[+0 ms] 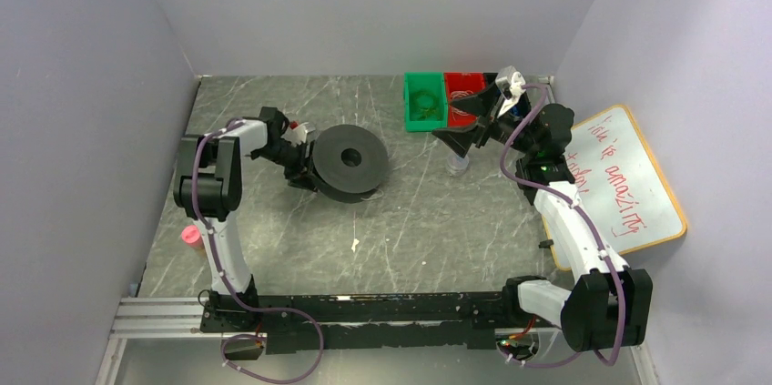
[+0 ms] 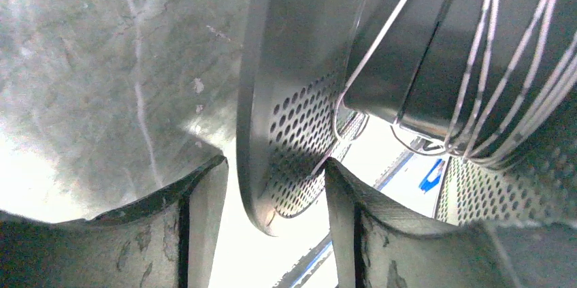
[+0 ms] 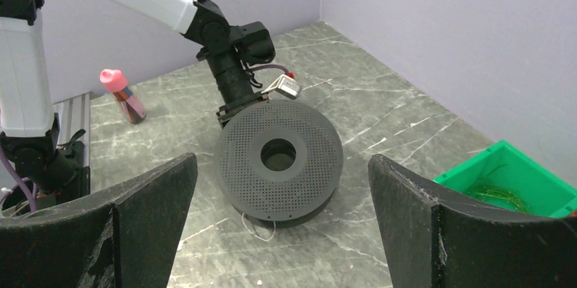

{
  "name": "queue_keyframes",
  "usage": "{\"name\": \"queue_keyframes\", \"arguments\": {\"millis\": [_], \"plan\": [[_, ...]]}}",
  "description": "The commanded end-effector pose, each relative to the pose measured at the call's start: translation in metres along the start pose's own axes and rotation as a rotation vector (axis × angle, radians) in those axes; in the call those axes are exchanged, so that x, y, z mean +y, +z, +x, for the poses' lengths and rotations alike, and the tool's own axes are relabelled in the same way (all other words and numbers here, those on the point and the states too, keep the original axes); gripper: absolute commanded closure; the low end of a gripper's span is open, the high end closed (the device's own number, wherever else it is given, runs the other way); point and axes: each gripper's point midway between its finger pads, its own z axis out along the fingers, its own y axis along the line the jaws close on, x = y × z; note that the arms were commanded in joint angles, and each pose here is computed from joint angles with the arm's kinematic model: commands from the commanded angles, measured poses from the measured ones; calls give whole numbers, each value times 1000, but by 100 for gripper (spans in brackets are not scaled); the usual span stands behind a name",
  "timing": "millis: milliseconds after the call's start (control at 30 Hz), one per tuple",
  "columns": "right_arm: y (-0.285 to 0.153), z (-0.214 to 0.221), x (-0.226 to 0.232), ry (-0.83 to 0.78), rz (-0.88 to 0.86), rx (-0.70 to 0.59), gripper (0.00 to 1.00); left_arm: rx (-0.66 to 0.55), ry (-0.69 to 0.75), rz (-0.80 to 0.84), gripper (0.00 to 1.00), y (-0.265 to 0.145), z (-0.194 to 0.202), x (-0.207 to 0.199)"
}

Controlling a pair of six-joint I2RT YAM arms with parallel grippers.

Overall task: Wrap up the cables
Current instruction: Place the cable reel at the center of the board.

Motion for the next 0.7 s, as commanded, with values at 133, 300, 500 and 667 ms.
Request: {"name": "queue_keyframes", "arguments": {"millis": [133, 300, 500, 667], "plan": [[2, -14, 7, -34, -35, -28, 1, 0, 127, -3, 38, -4, -5, -25], [0, -15, 9, -55, -31, -32, 1, 62, 134, -35, 37, 0, 13, -10], [1, -13, 9, -37, -43, -29, 1, 125, 168, -127, 30, -8, 25, 7], [1, -13, 9, -37, -46, -31, 1, 73, 194, -215, 24, -18, 24, 15]]}}
